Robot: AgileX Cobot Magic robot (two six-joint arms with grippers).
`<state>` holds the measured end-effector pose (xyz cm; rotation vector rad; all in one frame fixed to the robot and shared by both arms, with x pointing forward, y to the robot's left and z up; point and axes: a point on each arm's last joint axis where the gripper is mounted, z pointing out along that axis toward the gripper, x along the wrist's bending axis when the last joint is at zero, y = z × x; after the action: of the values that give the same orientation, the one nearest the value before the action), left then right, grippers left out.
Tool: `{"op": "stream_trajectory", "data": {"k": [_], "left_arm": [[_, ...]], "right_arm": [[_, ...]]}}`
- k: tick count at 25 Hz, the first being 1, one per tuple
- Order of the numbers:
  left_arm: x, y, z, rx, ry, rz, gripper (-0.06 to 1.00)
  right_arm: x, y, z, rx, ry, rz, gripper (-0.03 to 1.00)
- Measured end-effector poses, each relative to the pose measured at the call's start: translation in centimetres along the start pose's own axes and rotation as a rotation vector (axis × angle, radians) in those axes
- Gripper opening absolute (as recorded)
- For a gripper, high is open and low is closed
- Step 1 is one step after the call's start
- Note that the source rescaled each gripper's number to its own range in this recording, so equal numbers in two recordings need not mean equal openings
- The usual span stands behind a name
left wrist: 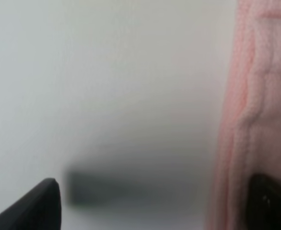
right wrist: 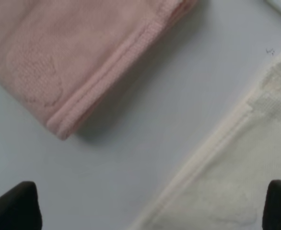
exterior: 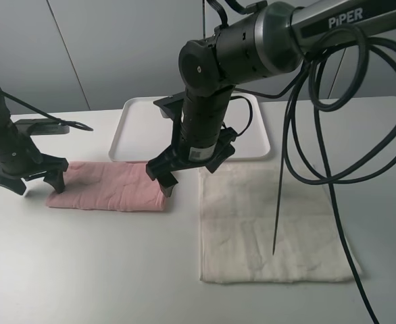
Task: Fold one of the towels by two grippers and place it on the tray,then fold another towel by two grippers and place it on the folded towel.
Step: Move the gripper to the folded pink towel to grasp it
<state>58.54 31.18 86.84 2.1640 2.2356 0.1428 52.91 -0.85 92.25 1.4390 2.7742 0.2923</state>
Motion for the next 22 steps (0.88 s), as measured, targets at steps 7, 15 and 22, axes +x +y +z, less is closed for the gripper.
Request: {"op": "stream_trajectory", "data": {"k": [7, 15, 22], "left_arm": [[-1.5, -0.3, 0.1, -0.01, 0.068, 0.095, 1.0], [-1.6, -2.1, 0.7, -0.058, 0.052, 0.074, 0.99], [-1.7, -3.0, 0.9, -0.077, 0.034, 0.051, 0.99]], "right_arm": [[0.0, 0.0, 0.0, 0.0, -0.002, -0.002, 1.0], [0.0, 0.0, 0.0, 0.004, -0.002, -0.002, 1.0], [0.0, -0.1, 0.0, 0.006, -0.002, -0.007, 1.0]]}}
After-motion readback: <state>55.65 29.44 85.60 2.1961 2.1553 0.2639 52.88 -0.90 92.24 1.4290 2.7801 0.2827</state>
